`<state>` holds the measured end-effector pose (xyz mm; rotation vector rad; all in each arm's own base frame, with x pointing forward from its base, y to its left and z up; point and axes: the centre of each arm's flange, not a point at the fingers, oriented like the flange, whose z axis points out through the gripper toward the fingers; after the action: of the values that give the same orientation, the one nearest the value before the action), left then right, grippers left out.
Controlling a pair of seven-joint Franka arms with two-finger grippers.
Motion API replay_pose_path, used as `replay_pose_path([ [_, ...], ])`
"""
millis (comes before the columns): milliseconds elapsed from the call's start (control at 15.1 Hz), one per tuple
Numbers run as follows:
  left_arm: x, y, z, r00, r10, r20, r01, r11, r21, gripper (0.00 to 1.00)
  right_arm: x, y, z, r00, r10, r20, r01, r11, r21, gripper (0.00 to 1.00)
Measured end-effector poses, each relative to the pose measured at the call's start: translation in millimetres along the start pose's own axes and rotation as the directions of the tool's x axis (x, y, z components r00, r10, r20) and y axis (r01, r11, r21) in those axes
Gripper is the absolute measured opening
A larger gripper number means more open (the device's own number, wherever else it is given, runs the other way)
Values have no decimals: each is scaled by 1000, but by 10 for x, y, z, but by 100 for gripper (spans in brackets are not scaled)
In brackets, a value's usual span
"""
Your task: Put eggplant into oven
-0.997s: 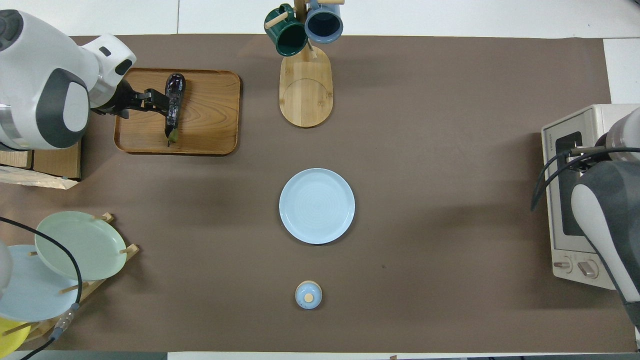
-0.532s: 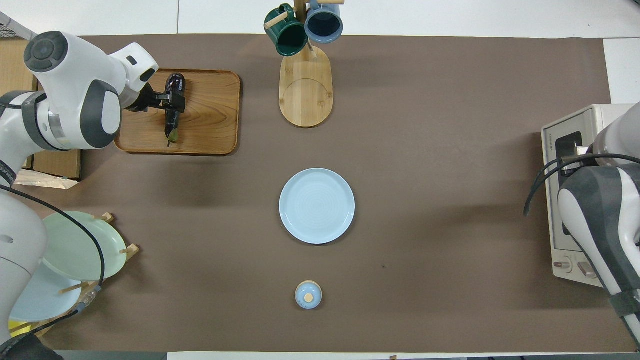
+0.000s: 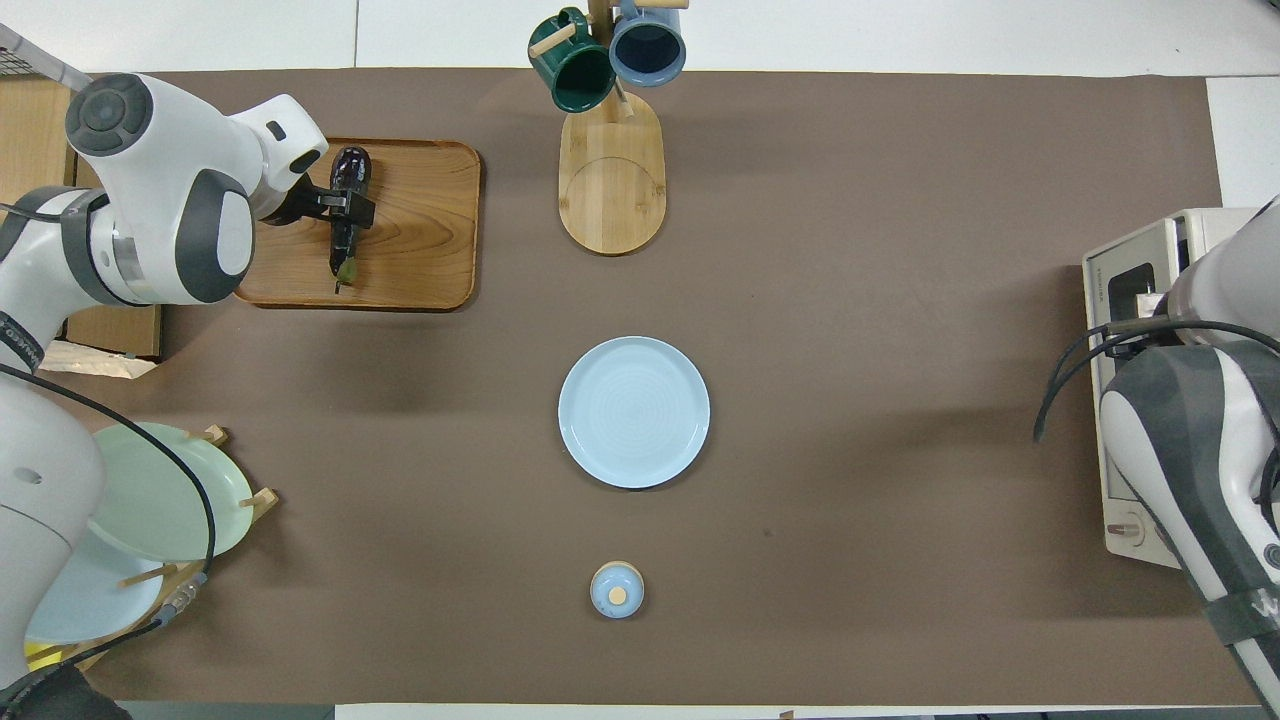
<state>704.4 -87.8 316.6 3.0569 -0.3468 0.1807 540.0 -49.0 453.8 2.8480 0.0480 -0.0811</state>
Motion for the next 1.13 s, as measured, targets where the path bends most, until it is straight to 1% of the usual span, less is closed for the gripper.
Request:
replay_pose_path([
  [66,-7,1,14,1000,2,1,-2,1000,0,92,-12,-66,8,1000,-3,-12,3,1000,18,1],
  [133,-12,1,24,1000,5,2,-5,1000,0,88,-18,-126,26,1000,-4,-20,4,999,37,1],
  [199,-16,1,34,1000,5,2,-5,1000,0,87,-17,-186,49,1000,-1,-26,3,998,60,1],
  [266,-22,3,45,1000,6,2,-6,1000,0,80,-16,-260,88,1000,1,-31,2,996,86,1],
  [332,-27,5,54,1000,7,2,-7,1000,0,80,-12,-363,147,999,-3,-38,7,994,109,1],
  [399,-30,6,59,1000,7,3,-7,1000,0,76,-8,-486,236,999,-11,-46,17,992,128,1],
  [465,-30,7,60,1000,7,3,-7,1000,0,65,-6,-613,336,998,-19,-54,27,989,143,1],
  [598,-29,11,60,1000,9,3,-9,1000,0,39,3,-832,533,998,-32,-62,41,988,152,1],
  [664,-29,12,58,1000,9,3,-9,1000,-1,33,14,-900,620,998,-24,-57,33,988,154,1],
  [864,-20,10,26,1000,5,11,-5,1000,-5,33,50,-1017,794,999,-14,-47,21,987,158,1],
  [930,-10,19,-20,1000,-3,15,4,1000,-16,33,58,-1046,840,999,-16,-43,23,987,159,1],
  [1063,7,66,-243,999,-29,26,31,998,-60,33,76,-1089,930,999,-13,-34,18,986,167,1],
  [1130,-6,100,-436,999,-39,38,41,996,-77,33,82,-1102,963,999,-9,-32,15,985,173,1],
])
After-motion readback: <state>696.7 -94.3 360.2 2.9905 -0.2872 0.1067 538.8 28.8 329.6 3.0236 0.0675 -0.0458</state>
